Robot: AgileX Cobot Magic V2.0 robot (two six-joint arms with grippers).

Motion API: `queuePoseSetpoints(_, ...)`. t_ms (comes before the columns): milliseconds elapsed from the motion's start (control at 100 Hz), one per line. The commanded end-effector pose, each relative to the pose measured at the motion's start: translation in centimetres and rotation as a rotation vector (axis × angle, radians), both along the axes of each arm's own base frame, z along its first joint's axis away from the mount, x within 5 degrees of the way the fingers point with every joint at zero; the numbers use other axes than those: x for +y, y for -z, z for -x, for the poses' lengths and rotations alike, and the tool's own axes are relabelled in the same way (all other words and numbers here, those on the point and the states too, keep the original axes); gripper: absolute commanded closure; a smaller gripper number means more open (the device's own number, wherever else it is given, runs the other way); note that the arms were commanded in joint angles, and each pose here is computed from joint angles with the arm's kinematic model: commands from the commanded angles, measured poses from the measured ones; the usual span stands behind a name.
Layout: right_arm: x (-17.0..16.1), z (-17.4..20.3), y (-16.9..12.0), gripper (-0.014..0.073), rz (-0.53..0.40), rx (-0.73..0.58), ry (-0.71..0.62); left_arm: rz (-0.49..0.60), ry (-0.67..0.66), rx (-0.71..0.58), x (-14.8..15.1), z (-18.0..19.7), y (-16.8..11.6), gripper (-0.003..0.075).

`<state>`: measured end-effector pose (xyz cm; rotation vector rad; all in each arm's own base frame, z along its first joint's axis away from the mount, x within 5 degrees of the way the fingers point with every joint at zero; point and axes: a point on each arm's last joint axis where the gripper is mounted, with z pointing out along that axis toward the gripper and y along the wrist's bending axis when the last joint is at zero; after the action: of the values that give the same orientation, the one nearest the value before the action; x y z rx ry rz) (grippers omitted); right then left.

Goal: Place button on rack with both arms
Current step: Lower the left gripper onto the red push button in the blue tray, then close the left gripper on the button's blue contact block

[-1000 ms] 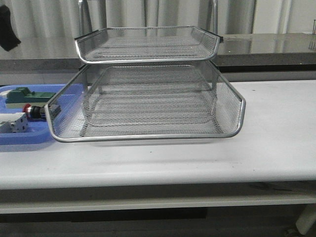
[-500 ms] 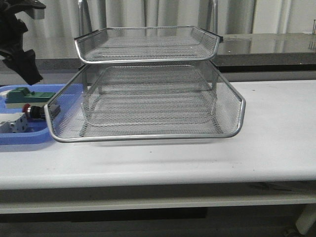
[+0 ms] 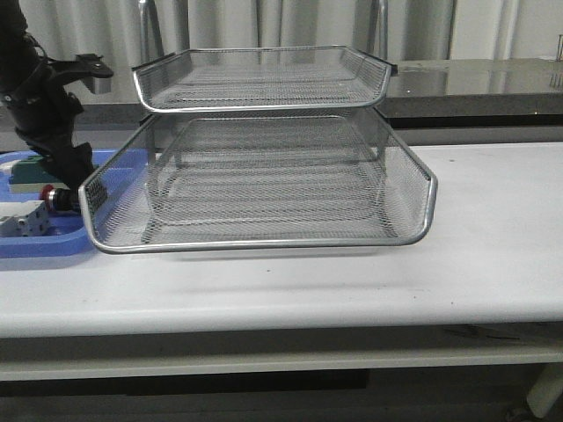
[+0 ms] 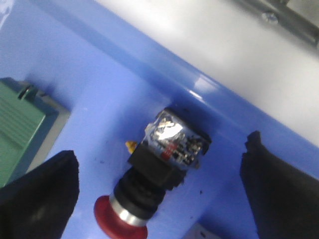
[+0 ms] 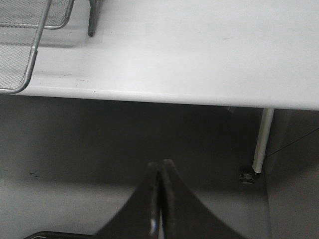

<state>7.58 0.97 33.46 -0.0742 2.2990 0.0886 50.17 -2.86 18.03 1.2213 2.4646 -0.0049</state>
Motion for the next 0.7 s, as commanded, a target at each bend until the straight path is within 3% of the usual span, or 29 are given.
queuePoseSetpoints(0, -0.1, -0.2, -1.3, 0.0662, 0.006, -0.081, 0.007, 0.023, 0.003, -0.131, -0.7, -0.4, -3.9, 0.01)
queuePoseSetpoints(210, -0.1, -0.2, -1.3, 0.0662, 0.006, -0.081, 0.007, 0.011, 0.005, -0.117, -0.7, -0.9, -2.6, 0.01)
queuePoseSetpoints(690, -0.1, -0.2, -1.3, 0.0662, 0.006, -0.081, 0.007, -0.001, 0.004, -0.093, -0.2, -0.8, -2.5, 0.01)
